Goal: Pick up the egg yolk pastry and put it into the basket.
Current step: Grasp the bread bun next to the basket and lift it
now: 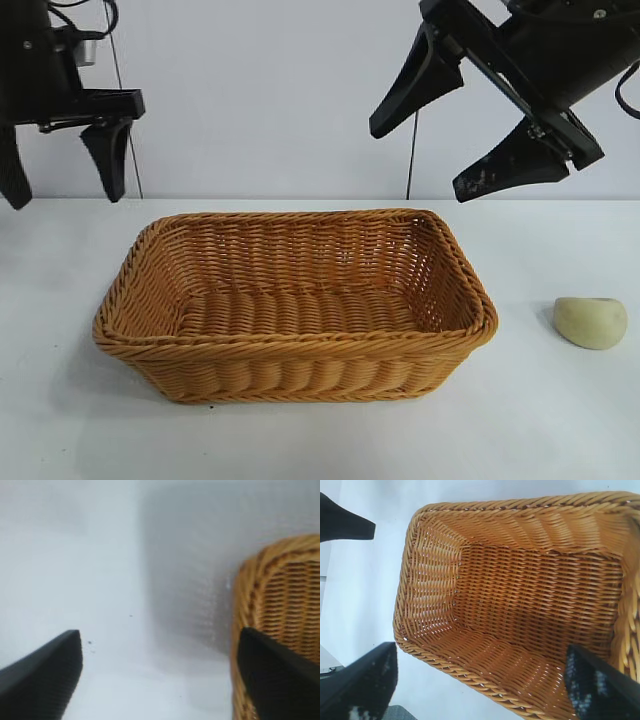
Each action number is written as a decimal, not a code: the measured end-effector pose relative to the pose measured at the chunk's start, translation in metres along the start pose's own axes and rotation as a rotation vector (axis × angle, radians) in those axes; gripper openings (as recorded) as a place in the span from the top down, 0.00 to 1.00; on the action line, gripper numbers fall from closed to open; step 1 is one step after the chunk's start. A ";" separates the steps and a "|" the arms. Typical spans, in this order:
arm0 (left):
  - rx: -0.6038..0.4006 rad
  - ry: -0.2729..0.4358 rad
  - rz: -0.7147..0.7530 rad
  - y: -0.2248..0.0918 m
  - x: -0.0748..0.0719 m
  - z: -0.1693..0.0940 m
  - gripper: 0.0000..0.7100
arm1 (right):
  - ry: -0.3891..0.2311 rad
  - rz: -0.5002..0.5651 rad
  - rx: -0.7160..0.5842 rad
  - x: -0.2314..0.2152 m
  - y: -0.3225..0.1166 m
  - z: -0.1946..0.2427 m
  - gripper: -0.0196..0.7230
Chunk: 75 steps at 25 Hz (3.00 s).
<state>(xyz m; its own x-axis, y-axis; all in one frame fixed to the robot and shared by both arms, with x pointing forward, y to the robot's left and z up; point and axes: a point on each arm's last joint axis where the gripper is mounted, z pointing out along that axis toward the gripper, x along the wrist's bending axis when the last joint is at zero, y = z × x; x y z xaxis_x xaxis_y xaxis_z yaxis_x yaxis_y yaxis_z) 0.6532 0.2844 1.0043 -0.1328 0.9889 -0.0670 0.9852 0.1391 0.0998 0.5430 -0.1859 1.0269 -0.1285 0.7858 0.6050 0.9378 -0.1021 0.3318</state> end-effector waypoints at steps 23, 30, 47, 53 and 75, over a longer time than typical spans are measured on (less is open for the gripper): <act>-0.267 0.038 0.044 -0.127 0.025 -0.133 0.14 | 0.006 0.001 0.017 0.001 -0.002 0.000 0.10; -0.299 0.063 0.052 -0.225 0.043 -0.130 0.14 | 0.006 0.001 0.017 0.001 -0.002 0.000 0.10; -0.770 -0.014 0.055 -0.377 0.069 -0.087 0.14 | 0.005 0.000 0.018 0.000 -0.002 0.000 0.10; -0.868 -0.029 0.055 -0.390 0.071 -0.091 0.14 | 0.005 0.000 0.018 0.000 -0.002 0.000 0.10; -0.976 -0.049 0.055 -0.407 0.073 -0.093 0.14 | -0.413 -0.172 0.041 -0.003 0.029 -0.041 0.10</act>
<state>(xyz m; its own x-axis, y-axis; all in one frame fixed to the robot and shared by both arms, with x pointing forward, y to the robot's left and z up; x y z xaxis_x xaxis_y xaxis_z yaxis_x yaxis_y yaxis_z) 0.2328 0.3049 1.0511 -0.0632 0.9950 -0.0771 0.4644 0.0977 0.8802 0.5577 -0.2162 1.0643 -0.1520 0.9677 0.2012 0.9273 0.0692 0.3678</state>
